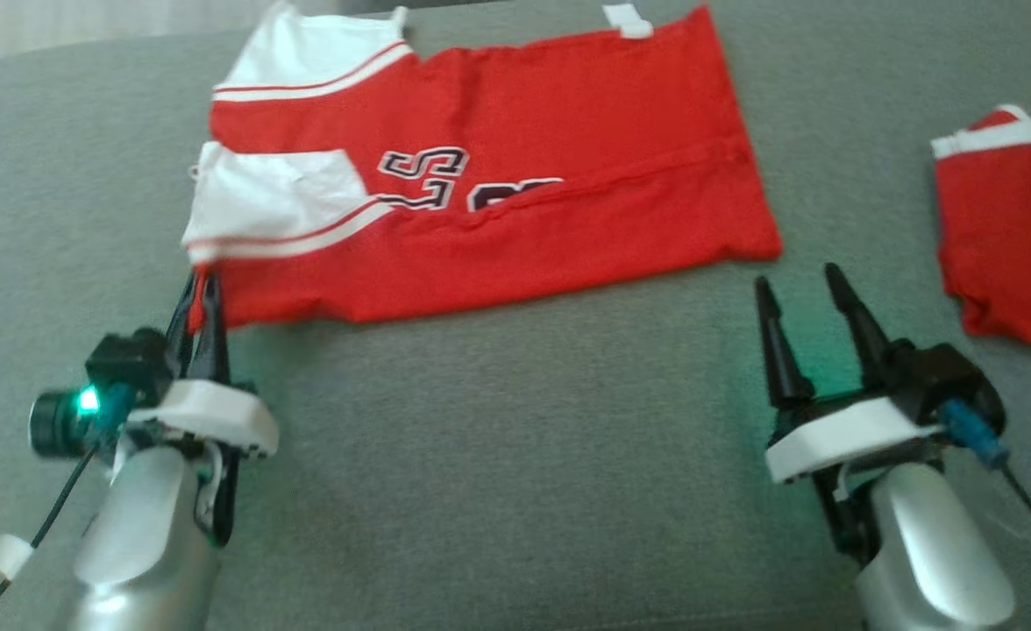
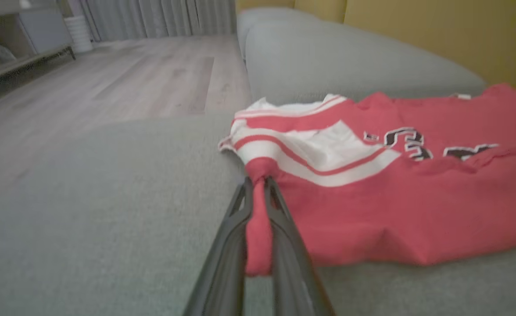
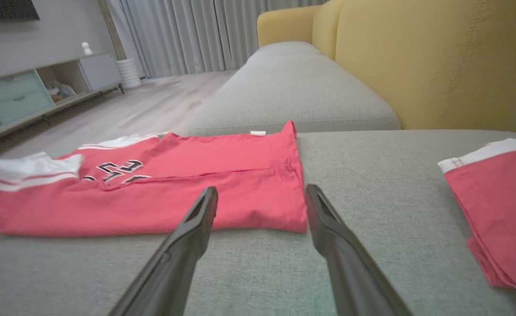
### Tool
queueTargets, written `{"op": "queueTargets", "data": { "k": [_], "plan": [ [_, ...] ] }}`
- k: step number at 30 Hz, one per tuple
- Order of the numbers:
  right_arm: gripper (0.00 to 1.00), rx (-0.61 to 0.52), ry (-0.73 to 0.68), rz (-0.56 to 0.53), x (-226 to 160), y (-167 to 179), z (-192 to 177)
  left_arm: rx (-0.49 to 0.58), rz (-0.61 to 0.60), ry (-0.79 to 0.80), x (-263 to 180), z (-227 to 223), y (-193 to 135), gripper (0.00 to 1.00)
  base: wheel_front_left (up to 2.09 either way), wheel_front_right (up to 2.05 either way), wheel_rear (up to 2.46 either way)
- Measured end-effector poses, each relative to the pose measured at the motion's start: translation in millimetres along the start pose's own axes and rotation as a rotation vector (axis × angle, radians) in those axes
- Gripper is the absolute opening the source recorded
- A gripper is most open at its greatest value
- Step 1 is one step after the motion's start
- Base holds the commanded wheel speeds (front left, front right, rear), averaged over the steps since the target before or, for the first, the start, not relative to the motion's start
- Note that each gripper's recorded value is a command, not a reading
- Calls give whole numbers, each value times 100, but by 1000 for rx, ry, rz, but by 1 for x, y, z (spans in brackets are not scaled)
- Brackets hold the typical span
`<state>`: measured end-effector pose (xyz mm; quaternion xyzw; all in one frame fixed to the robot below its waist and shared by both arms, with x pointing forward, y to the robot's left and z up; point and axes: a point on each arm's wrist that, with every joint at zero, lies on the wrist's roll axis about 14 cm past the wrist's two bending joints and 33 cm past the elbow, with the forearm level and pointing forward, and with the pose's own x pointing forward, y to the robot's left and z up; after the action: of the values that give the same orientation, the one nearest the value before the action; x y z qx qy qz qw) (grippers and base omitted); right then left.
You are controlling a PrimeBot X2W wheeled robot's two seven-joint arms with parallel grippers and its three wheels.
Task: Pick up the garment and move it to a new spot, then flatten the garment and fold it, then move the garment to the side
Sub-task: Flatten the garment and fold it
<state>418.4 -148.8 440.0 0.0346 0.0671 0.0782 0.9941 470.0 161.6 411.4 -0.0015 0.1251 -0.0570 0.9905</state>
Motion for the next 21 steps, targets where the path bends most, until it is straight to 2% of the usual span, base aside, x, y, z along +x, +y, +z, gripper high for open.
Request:
{"op": "queueTargets", "data": {
  "k": [5,9,12,15,21],
  "plan": [
    [100,-33,76,-28,21,-13,-5,7,-8,-111,-9,31,-2,0,0,0,0],
    [100,-70,201,-50,45,-22,-16,26,-43,-104,-22,23,-9,0,0,0,0],
    [100,-53,312,-66,51,-27,-36,22,-63,-100,-25,20,-13,0,0,0,0],
    [100,-85,408,-64,53,-27,-55,27,-61,-101,-26,20,-12,0,0,0,0],
    [100,-136,477,-42,66,-23,-62,21,-63,-102,-27,18,-15,0,0,0,0]
  ]
}}
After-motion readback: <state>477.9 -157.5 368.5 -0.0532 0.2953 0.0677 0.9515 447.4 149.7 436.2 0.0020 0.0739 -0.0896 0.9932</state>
